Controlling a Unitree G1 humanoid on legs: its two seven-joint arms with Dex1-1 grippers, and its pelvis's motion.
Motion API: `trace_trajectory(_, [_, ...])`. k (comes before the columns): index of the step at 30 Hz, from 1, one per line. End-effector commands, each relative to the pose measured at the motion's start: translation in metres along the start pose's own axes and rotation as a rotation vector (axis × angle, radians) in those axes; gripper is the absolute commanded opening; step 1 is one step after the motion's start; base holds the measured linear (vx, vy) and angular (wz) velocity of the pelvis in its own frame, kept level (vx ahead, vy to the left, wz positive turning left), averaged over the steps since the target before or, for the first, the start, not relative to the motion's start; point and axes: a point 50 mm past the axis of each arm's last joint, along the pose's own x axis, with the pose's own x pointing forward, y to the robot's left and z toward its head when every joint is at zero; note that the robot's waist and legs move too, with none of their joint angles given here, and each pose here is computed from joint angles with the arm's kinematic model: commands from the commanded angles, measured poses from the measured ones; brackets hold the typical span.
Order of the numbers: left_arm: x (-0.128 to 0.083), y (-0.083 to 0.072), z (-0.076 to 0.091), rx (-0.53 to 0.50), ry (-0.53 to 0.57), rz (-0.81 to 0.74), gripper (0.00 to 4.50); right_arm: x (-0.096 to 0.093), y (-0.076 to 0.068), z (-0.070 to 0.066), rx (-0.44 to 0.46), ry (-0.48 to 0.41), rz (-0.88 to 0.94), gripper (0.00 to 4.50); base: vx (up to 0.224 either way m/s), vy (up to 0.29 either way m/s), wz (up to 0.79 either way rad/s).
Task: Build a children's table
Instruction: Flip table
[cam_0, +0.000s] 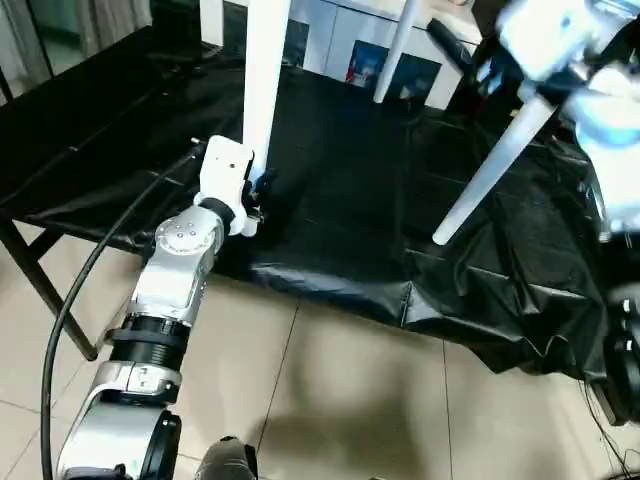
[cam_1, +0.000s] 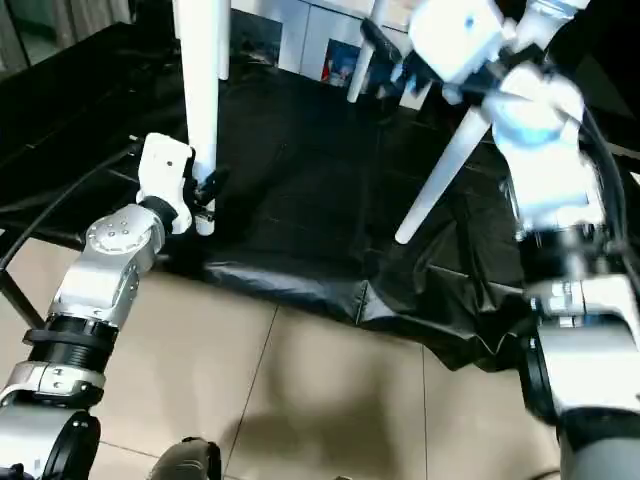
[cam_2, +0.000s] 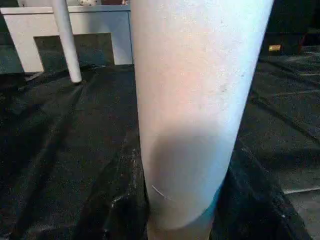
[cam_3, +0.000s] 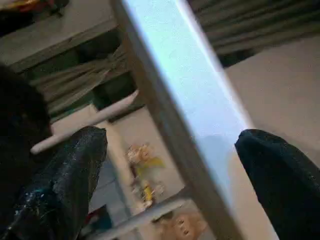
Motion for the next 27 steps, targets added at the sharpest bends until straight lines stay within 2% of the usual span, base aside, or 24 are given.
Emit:
trace_trajectory(1, [0.007, -0.005, 0.023, 0.071, -0.085, -0.044, 1.56, -0.007, -0.008, 0.004, 0.004, -0.026, -0.048, 4.5, 0.0, 0.0, 0.0])
trace_trajectory(4, [0.006, -0.002, 0.022, 0.098, -0.078, -0.039, 1.56, -0.013, -0.005, 0.005, 0.055, -0.036, -0.071, 4.5, 0.0, 0.0, 0.0])
trace_trajectory(5, [0.005, 0.0, 0.019, 0.101, -0.054, -0.033, 1.91, -0.022, 0.009, -0.004, 0.124, 0.005, -0.05, 4.5, 0.0, 0.0, 0.0])
trace_trajectory(7, [0.004, 0.002, 0.016, 0.094, -0.037, -0.032, 2.26, -0.029, 0.019, -0.01, 0.152, 0.038, -0.037, 4.5, 0.0, 0.0, 0.0])
trace_trajectory(8, [0.003, 0.003, 0.014, 0.102, -0.031, -0.018, 2.28, -0.034, 0.027, -0.016, 0.207, 0.073, -0.065, 4.5, 0.0, 0.0, 0.0])
trace_trajectory(9, [0.003, 0.003, 0.014, 0.102, -0.031, -0.017, 2.31, -0.035, 0.027, -0.017, 0.212, 0.076, -0.068, 4.5, 0.0, 0.0, 0.0])
trace_trajectory(11, [0.002, 0.004, 0.012, 0.115, -0.026, -0.002, 2.52, -0.043, 0.036, -0.025, 0.287, 0.133, -0.112, 4.5, 0.0, 0.0, 0.0])
trace_trajectory(12, [0.0, 0.006, 0.01, 0.135, -0.021, 0.021, 2.66, -0.055, 0.046, -0.038, 0.405, 0.212, -0.179, 4.5, 0.0, 0.0, 0.0])
trace_trajectory(13, [0.0, 0.006, 0.01, 0.135, -0.021, 0.022, 2.66, -0.055, 0.046, -0.038, 0.409, 0.214, -0.181, 4.5, 0.0, 0.0, 0.0])
trace_trajectory(14, [-0.001, 0.007, 0.009, 0.144, -0.017, 0.036, 2.76, -0.065, 0.054, -0.046, 0.501, 0.264, -0.209, 4.5, 0.0, 0.0, 0.0])
trace_trajectory(16, [-0.005, 0.009, 0.006, 0.172, -0.015, 0.077, 2.76, -0.082, 0.067, -0.054, 0.615, 0.308, -0.244, 4.5, 0.0, 0.0, 0.0])
trace_trajectory(19, [-0.009, 0.011, 0.004, 0.175, -0.026, 0.118, 2.76, -0.093, 0.071, -0.06, 0.629, 0.357, -0.275, 4.5, 0.0, 0.0, 0.0])
trace_trajectory(23, [-0.011, 0.011, 0.001, 0.173, -0.033, 0.141, 2.76, -0.098, 0.07, -0.064, 0.652, 0.39, -0.323, 4.5, 0.0, 0.0, 0.0])
trace_trajectory(27, [-0.015, 0.006, -0.002, 0.1, -0.061, 0.119, 2.76, -0.102, 0.071, -0.069, 0.636, 0.469, -0.383, 4.5, 0.0, 0.0, 0.0])
